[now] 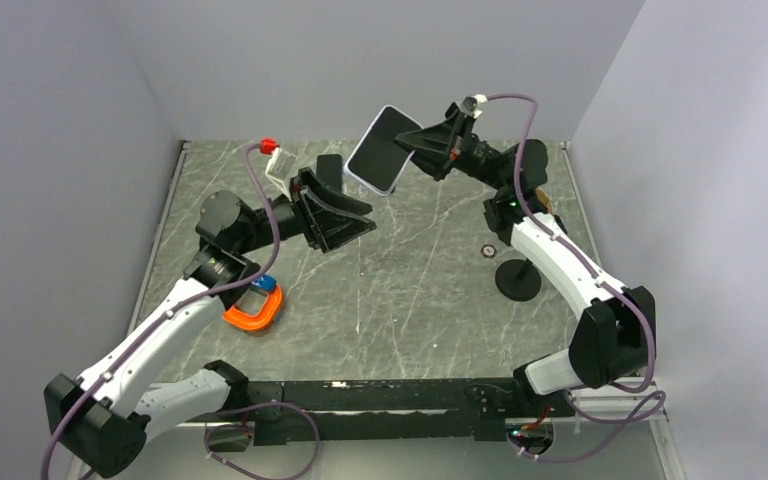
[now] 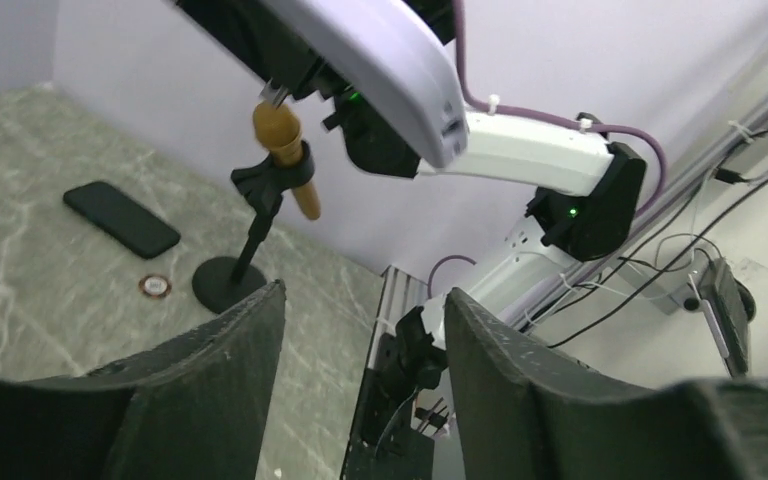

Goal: Take the phone out of the phone case
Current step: Remove the phone case from the phone.

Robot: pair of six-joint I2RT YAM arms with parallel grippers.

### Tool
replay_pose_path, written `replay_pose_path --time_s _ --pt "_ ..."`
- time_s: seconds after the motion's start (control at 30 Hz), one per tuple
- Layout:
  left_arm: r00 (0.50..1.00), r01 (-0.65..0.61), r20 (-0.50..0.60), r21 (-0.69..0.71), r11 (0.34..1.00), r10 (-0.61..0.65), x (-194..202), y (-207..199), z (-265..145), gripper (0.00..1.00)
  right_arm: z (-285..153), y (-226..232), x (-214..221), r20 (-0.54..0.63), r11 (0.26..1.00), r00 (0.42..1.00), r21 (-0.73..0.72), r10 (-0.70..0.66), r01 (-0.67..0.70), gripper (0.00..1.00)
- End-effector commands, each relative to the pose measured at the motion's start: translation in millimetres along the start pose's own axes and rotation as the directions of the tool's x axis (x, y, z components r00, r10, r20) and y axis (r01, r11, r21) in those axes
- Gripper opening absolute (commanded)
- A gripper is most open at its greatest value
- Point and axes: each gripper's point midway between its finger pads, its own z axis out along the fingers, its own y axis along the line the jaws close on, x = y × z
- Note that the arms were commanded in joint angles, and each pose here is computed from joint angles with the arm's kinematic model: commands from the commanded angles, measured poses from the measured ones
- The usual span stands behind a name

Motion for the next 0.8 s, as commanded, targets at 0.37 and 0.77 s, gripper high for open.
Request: replay_pose_path --time_s 0.37,0.77 --pt "0.987 0.077 0.159 -0.253 0.964 -0.037 -48 -6 -37 0.86 -28 35 -3 -0.09 0.952 0.948 0.005 -0.306 0.307 0.0" --pt "0.976 0.191 0.101 0.023 0.981 -0.192 -64 -30 5 0.78 -25 39 -1 -0.128 0.932 0.925 0.022 -0.357 0.362 0.0"
